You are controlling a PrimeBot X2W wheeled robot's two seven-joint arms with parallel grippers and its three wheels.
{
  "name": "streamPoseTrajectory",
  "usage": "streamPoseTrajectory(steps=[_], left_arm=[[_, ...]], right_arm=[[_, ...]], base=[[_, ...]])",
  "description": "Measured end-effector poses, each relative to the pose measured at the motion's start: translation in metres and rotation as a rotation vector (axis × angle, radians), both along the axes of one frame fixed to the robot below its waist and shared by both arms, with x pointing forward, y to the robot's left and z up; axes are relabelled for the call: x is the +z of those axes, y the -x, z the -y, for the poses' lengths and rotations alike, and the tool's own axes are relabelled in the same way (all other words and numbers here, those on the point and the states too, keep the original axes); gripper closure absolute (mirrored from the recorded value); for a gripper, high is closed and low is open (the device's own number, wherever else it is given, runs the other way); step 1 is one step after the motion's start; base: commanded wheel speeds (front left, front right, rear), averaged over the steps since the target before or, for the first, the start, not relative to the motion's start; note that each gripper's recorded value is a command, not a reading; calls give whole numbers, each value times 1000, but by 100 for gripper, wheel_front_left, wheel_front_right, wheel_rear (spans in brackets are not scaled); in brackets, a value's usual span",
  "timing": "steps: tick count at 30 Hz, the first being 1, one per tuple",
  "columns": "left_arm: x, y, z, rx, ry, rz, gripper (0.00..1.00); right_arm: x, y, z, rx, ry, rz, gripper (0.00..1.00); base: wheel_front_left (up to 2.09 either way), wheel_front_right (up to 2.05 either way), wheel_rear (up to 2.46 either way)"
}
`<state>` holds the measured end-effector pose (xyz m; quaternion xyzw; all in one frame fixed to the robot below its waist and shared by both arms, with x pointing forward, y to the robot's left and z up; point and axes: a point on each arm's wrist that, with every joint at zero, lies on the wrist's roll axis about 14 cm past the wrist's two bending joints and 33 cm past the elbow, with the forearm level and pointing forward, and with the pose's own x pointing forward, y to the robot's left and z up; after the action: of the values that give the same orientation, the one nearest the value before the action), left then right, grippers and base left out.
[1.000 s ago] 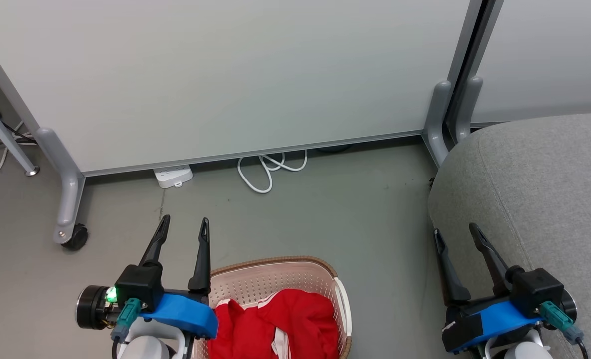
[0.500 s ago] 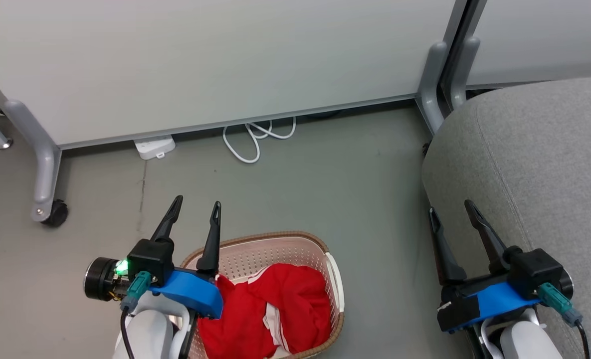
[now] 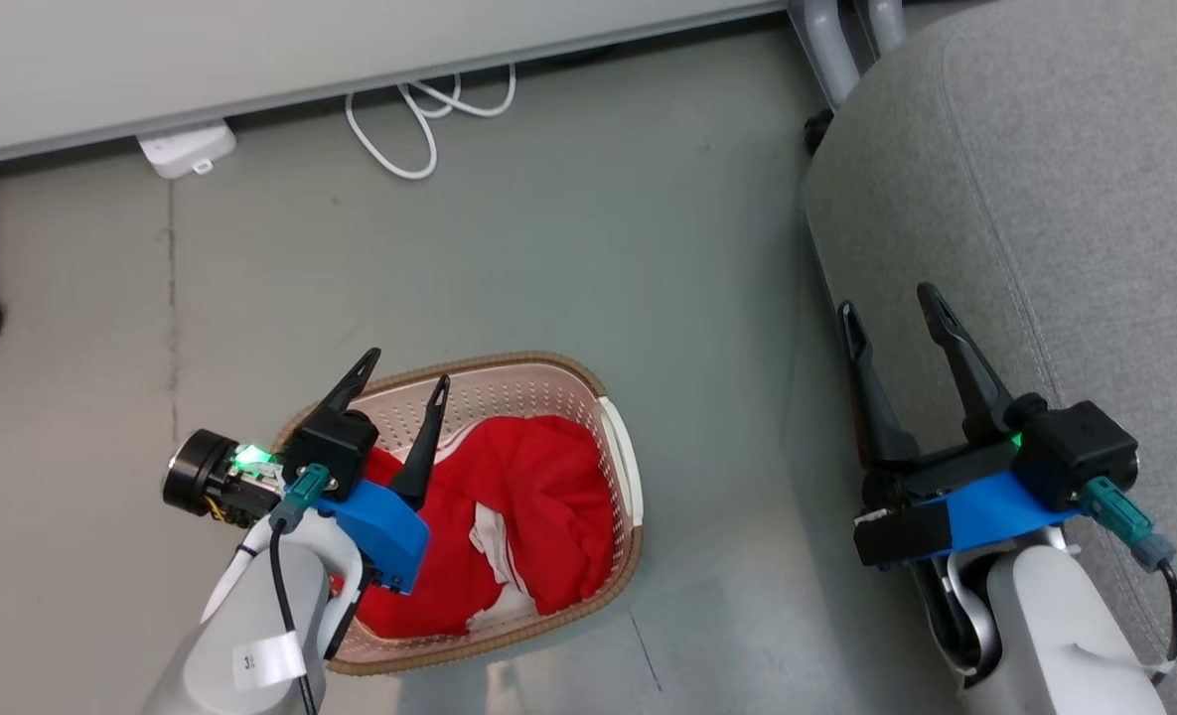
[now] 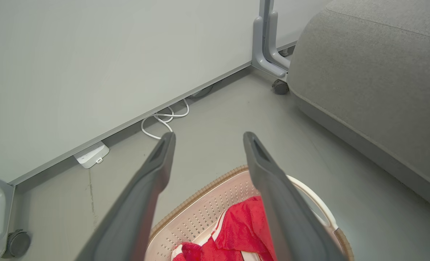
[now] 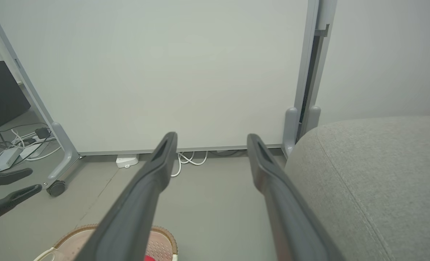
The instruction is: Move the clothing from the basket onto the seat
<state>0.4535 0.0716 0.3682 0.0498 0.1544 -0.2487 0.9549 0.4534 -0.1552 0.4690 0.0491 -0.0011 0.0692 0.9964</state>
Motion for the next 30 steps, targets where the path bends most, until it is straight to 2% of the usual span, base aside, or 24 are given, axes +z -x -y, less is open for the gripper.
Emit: streamPoseTrajectory(steps=[16,30], left_arm=[[-145,24,17,-299,-217,-326,0],[-253,62,-6,-555,-475,-564,0]], right_arm=[[-55,-35,24,-44,47,-92,0],[-112,-63,27,-29,80,-163,0]], base=[[0,0,0],[0,0,0]])
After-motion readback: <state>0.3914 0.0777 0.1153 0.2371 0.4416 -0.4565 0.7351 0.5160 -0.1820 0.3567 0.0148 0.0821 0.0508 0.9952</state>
